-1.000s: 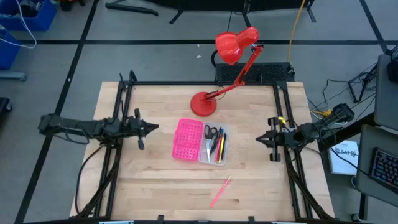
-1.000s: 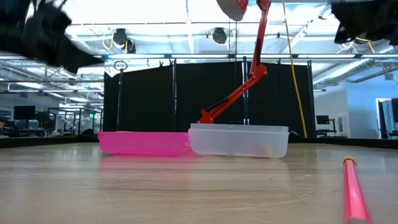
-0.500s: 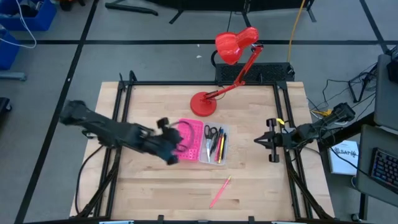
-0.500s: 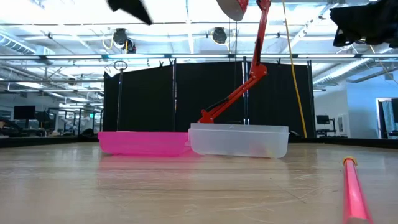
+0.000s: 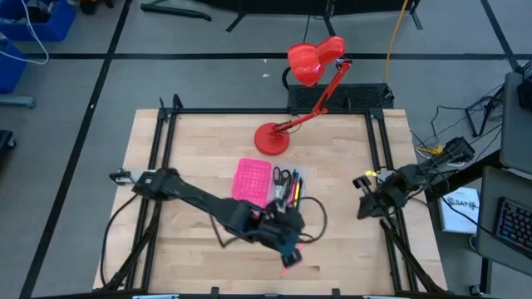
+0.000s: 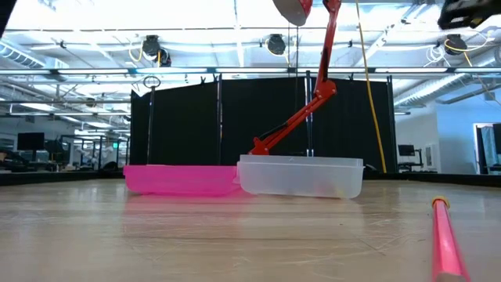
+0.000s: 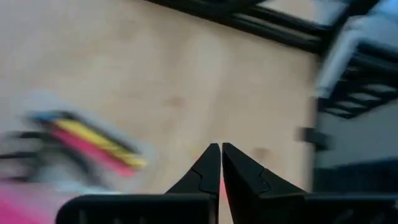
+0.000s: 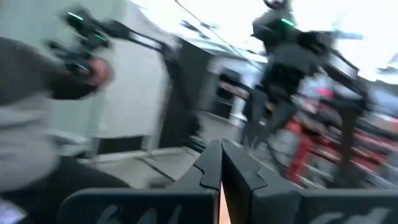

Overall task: Pick & place school supplies into a supply box
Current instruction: Put the pink pencil into the pink supply box

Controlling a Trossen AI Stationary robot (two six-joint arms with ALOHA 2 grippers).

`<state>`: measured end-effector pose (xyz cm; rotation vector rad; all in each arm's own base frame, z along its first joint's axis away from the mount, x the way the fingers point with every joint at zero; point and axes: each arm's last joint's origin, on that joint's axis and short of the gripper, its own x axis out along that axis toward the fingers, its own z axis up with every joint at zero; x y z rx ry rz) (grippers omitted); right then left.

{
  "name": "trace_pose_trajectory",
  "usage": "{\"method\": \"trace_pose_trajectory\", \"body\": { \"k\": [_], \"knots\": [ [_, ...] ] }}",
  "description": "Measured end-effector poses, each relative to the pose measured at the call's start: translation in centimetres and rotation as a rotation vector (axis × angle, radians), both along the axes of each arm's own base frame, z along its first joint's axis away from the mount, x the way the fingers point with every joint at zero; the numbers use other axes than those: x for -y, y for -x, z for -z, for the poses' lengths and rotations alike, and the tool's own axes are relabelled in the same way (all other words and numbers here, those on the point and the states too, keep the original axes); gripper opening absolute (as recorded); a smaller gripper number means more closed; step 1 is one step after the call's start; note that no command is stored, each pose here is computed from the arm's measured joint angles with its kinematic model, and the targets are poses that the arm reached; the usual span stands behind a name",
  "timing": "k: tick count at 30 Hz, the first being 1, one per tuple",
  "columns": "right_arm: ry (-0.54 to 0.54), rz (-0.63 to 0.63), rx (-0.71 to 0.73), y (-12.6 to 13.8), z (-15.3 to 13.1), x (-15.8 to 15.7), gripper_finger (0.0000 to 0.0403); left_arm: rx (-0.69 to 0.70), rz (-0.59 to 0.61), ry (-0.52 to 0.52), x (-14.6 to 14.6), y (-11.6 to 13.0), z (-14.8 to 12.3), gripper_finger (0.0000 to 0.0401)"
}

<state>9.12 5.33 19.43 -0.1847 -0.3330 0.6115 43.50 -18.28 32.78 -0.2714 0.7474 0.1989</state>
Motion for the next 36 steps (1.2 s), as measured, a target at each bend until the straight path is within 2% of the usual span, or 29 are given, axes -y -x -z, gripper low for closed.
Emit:
{"method": "trace_pose_trajectory", "body": {
  "k": [2, 5, 9, 13, 18, 23, 28, 32, 36],
  "knots": [
    [-0.003, -0.065, 0.02, 0.2, -0.2, -0.1, 0.0, 0.003, -0.001, 0.089, 0.5, -1.6, 0.7, 0.0022],
    [-0.046, -0.086, 0.02, 0.3, -0.4, -0.1, 0.0, 0.01, -0.06, 0.181, 0.2, -3.7, 3.0, 0.001],
    [-0.069, -0.15, 0.006, 0.4, -0.5, -0.2, 0.0, -0.063, -0.091, 0.295, -0.9, -5.5, 6.4, 0.0007],
    [-0.071, -0.163, 0.049, 0.5, -0.9, -0.2, 0.0, -0.084, -0.094, 0.238, -1.5, -6.9, 9.3, 0.0024],
    [-0.09, 0.014, 0.049, 0.2, -0.9, 0.2, 0.0, -0.087, -0.089, 0.234, -1.9, -7.7, 11.0, 0.004],
    [-0.026, 0.133, 0.034, -0.1, -0.4, 0.4, 0.0, -0.104, -0.051, 0.229, -1.6, -7.8, 11.5, 0.0068],
    [0.0, 0.15, 0.045, -0.1, -0.3, 0.4, 0.0, -0.15, 0.025, 0.256, -0.7, -7.7, 12.7, 0.011],
    [0.006, 0.152, 0.049, -0.1, -0.3, 0.4, 0.0, -0.188, 0.023, 0.253, -0.3, -7.8, 14.3, 0.0146],
    [0.047, 0.172, 0.077, -0.1, -0.3, 0.4, 0.0, -0.189, 0.078, 0.259, -0.7, -7.8, 13.7, 0.0165]
  ]
}}
